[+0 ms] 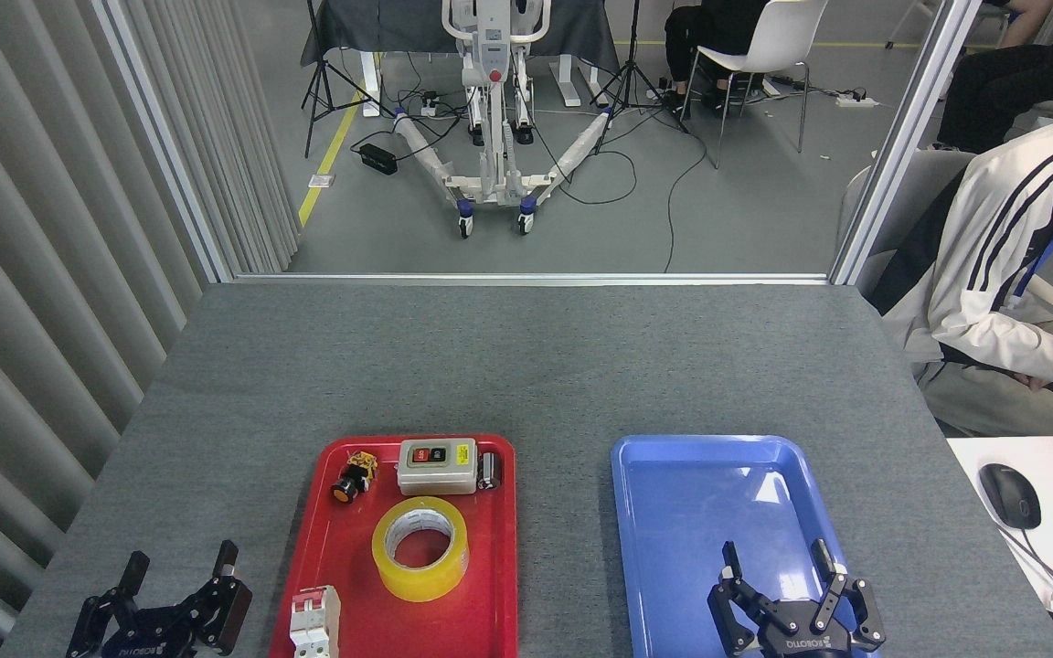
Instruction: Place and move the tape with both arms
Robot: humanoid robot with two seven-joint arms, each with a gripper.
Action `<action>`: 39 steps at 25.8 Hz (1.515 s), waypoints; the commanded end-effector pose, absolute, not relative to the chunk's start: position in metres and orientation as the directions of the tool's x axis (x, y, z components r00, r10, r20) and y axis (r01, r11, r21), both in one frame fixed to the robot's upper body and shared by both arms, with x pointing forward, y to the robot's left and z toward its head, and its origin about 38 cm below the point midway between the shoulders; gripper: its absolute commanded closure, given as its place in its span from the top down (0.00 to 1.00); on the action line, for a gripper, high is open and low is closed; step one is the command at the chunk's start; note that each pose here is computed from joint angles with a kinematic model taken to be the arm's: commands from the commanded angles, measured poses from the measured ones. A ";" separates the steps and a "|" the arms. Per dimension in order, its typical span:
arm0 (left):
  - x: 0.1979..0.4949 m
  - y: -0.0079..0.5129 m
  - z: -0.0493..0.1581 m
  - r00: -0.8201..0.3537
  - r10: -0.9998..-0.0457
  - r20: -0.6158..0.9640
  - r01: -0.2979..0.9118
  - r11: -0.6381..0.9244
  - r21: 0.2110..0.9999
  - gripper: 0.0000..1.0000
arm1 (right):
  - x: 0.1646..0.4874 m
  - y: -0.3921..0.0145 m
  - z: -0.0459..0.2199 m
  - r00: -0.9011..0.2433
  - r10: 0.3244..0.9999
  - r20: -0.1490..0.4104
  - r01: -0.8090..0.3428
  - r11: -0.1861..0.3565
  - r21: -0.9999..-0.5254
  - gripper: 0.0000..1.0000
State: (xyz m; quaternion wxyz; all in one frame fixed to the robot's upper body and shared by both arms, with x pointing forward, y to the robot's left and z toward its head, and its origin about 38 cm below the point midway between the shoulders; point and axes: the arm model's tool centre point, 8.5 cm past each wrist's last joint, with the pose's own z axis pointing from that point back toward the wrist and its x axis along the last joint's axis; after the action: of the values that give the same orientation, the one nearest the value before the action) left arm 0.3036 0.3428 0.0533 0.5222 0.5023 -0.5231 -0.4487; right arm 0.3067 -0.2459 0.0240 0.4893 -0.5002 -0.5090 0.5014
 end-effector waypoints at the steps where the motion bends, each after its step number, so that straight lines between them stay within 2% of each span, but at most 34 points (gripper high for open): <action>1: 0.304 0.343 0.053 0.049 -0.994 0.094 -0.057 0.091 0.994 1.00 | 0.306 -0.246 0.023 -0.021 1.000 -0.005 0.017 -0.004 -1.000 1.00; 6: 0.304 0.337 0.071 -0.021 -0.996 0.086 -0.174 0.089 0.981 1.00 | 0.306 -0.245 0.023 -0.021 1.000 -0.003 0.017 -0.003 -1.000 1.00; 27: 0.303 0.334 0.062 -0.010 -0.994 0.107 -0.153 0.107 0.982 1.00 | 0.306 -0.247 0.022 -0.020 1.000 -0.007 0.012 -0.007 -1.000 1.00; 39: 0.309 0.336 0.067 -0.015 -0.995 0.101 -0.154 0.102 0.983 1.00 | 0.306 -0.246 0.022 -0.019 1.000 -0.006 0.012 -0.006 -1.000 1.00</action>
State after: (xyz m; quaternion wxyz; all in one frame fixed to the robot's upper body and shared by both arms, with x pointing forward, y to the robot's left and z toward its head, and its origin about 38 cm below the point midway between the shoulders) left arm 0.3054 0.3350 0.0643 0.4842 0.5094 -0.5636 -0.4340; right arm 0.3058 -0.2465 0.0218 0.4905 -0.4998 -0.5061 0.5035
